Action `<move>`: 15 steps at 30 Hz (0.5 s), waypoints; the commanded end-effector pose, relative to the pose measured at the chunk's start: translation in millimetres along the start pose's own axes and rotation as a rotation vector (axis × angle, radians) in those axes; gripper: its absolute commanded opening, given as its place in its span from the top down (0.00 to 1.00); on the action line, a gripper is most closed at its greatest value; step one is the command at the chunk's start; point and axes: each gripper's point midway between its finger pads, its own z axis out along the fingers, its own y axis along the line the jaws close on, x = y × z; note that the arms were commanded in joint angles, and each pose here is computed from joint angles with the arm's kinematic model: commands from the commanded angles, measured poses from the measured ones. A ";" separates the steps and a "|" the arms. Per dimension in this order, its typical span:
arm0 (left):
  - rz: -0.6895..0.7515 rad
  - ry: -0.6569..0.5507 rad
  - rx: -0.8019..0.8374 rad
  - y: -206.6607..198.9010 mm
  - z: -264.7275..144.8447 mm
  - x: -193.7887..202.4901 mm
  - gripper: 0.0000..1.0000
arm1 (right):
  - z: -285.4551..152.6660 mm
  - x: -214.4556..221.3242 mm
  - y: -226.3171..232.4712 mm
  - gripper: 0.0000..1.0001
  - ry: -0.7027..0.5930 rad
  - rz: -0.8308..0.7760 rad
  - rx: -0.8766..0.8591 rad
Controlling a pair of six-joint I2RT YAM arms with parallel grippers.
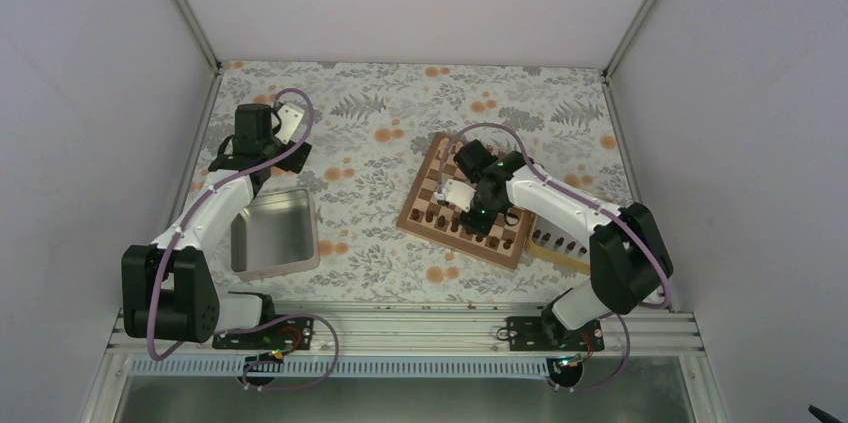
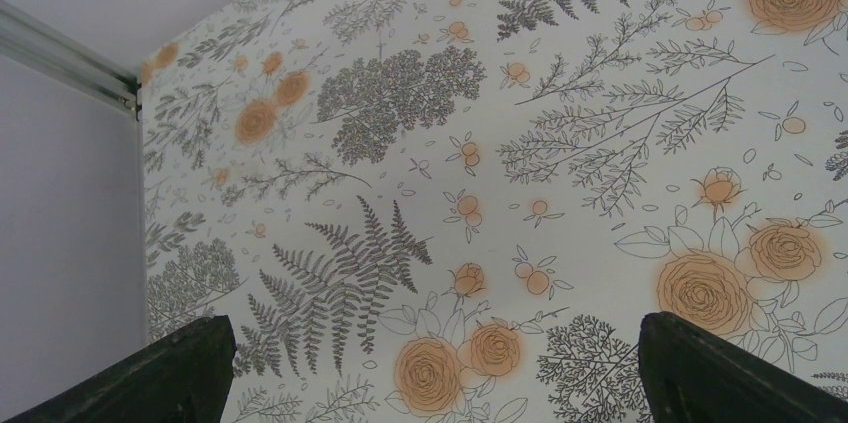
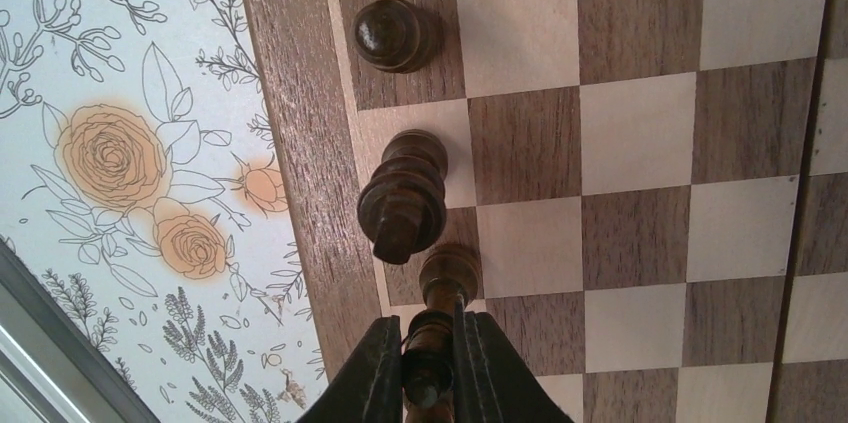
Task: Set up the chess pieces on the board
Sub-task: Place the chess piece on the chessboard.
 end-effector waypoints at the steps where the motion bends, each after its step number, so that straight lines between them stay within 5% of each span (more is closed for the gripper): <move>1: 0.004 -0.026 -0.012 2.9 -3.6 -5.1 0.00 | -14.1 -7.0 4.9 0.94 -0.034 -0.013 -0.001; 15: 0.004 -0.027 -0.012 3.1 -4.1 -5.4 0.00 | -18.8 -9.6 8.6 0.94 -0.056 -0.017 -0.020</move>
